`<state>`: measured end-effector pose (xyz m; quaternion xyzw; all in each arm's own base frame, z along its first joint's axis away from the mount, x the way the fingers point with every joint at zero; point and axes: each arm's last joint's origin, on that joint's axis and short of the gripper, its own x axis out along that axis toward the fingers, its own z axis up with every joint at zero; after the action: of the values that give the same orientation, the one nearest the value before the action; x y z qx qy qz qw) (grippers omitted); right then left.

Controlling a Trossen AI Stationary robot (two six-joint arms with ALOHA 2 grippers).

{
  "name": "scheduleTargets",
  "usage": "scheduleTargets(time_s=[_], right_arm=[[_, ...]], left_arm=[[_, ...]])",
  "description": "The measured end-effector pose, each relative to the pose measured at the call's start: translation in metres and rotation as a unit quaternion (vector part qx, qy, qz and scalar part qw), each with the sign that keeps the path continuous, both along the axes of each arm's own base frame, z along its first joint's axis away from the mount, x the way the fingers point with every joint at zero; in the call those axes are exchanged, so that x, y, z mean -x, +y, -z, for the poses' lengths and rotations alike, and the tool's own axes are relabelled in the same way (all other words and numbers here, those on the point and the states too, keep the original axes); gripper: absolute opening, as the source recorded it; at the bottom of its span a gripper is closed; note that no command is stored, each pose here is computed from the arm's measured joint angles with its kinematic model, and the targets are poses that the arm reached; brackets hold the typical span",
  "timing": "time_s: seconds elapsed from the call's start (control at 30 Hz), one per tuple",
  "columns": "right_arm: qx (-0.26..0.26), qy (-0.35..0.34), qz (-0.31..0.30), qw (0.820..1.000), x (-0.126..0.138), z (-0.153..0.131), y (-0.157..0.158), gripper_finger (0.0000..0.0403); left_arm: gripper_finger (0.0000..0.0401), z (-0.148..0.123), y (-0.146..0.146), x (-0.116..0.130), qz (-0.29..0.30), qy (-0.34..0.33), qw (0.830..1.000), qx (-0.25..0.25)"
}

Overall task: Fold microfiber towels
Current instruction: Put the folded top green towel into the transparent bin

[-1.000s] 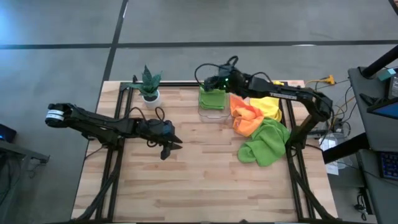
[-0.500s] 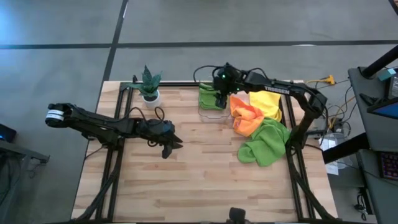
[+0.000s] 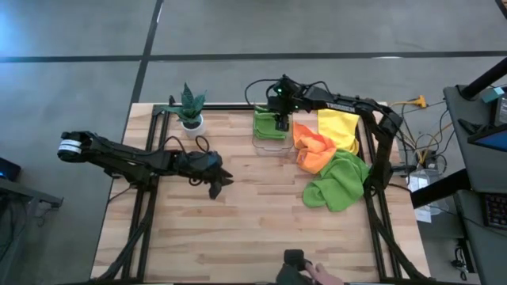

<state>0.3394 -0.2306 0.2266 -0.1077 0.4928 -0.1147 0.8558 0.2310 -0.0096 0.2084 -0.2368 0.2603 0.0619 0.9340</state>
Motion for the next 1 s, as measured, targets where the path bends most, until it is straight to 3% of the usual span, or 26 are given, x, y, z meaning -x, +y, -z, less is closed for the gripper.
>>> scheduleTargets(time_s=[0.47,0.6,0.73,0.83,1.0], right_arm=[[-0.019,0.12,0.002,0.993,-0.043,0.021,-0.038,0.0163],[-0.02,0.137,-0.015,0.99,-0.049,0.016,-0.044,0.0114],[-0.024,0.147,-0.031,0.988,-0.051,0.014,-0.046,0.003],[-0.023,0.148,-0.029,0.988,-0.051,0.013,-0.048,0.0015],[0.022,0.163,-0.008,0.986,-0.05,0.005,-0.052,0.001]], left_arm=[[0.0118,0.001,0.001,0.0,-0.013,0.002,1.0,-0.006],[0.0118,0.001,0.001,0.0,-0.014,0.002,1.0,-0.007],[0.0118,0.003,0.001,-0.001,-0.015,0.006,1.0,-0.007],[0.0118,0.004,0.001,-0.002,-0.015,0.008,1.0,-0.007],[0.0118,0.005,0.001,-0.003,-0.015,0.011,1.0,-0.008]])
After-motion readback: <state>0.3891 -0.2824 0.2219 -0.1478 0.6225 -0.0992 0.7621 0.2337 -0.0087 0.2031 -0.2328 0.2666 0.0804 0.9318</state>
